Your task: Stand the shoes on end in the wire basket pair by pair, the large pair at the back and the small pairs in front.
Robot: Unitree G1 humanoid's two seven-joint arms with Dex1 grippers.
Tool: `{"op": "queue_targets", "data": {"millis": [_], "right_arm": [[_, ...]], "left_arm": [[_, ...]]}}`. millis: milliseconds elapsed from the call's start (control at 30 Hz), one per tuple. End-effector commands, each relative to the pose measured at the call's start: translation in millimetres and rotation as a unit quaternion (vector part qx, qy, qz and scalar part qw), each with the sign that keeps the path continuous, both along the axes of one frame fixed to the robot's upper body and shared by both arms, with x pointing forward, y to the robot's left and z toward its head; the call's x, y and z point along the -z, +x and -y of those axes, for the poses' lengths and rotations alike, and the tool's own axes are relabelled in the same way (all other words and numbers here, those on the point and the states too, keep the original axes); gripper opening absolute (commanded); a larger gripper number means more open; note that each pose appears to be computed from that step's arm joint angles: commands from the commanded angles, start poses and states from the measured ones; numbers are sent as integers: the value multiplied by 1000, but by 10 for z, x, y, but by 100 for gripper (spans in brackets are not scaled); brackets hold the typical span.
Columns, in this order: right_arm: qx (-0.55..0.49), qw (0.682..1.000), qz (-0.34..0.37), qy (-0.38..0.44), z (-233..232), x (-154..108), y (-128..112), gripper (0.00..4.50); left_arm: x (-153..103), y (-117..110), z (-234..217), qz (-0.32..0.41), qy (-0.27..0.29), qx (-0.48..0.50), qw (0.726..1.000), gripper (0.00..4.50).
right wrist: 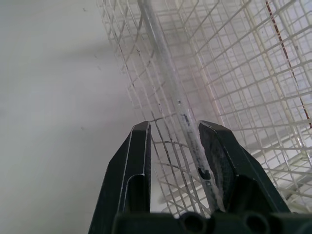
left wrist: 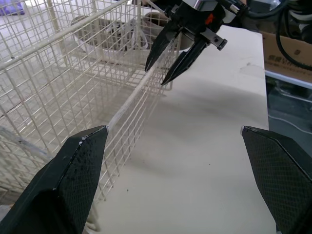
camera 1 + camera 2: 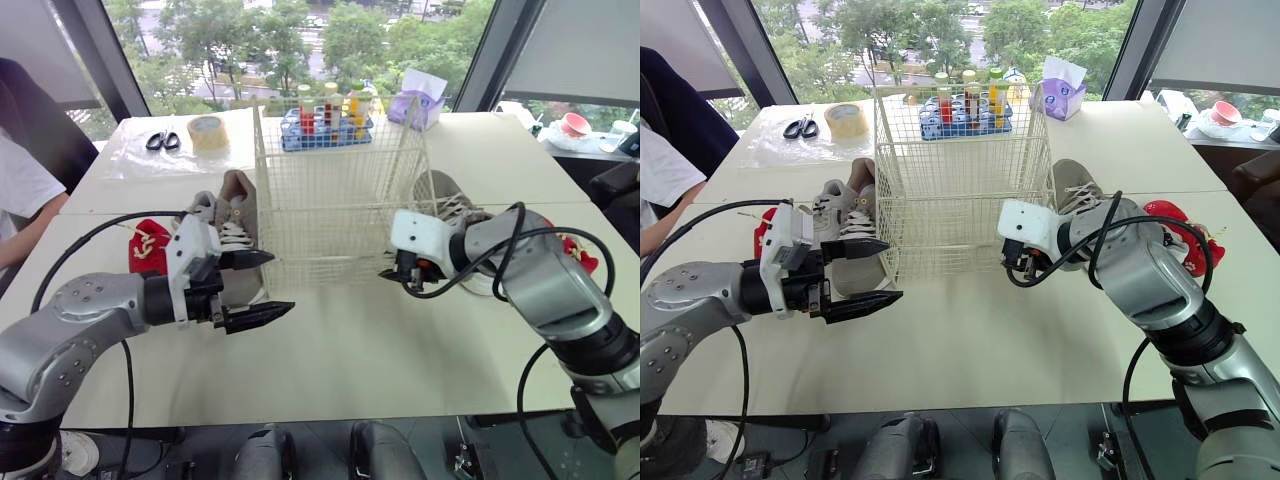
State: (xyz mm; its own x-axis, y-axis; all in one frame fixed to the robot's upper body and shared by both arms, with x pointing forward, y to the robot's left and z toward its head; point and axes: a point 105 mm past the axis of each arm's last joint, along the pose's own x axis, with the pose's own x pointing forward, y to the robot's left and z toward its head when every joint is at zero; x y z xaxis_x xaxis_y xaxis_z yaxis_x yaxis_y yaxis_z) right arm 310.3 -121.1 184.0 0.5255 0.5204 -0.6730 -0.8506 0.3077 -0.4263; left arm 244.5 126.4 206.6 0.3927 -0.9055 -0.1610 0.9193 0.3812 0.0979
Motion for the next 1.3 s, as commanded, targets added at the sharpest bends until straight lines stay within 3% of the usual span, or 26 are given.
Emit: {"op": "queue_targets", "data": {"millis": [33, 333, 1000, 1100, 1267, 1300], "right_arm": [[0, 1000, -7, 10, -50, -1, -97, 111], [5, 1000, 4, -14, -22, 150, -94, 111], [-20, 999, 30, 11, -58, -84, -98, 111], [-20, 999, 45, 16, -47, -133, -60, 194], [-16, 998, 59, 27, -44, -196, -14, 437], [-15, 998, 62, 28, -42, -207, -7, 445]], "left_arm": [[-71, -35, 23, 20, -3, 6, 1000, 450], [-69, -30, 37, 19, -3, 9, 1000, 450], [-66, -33, 51, 18, -4, 10, 1000, 450], [-63, -27, 56, 18, -4, 11, 1000, 450], [-66, -28, 64, 18, -3, 13, 1000, 450], [-66, -29, 64, 18, -4, 13, 1000, 450]]}}
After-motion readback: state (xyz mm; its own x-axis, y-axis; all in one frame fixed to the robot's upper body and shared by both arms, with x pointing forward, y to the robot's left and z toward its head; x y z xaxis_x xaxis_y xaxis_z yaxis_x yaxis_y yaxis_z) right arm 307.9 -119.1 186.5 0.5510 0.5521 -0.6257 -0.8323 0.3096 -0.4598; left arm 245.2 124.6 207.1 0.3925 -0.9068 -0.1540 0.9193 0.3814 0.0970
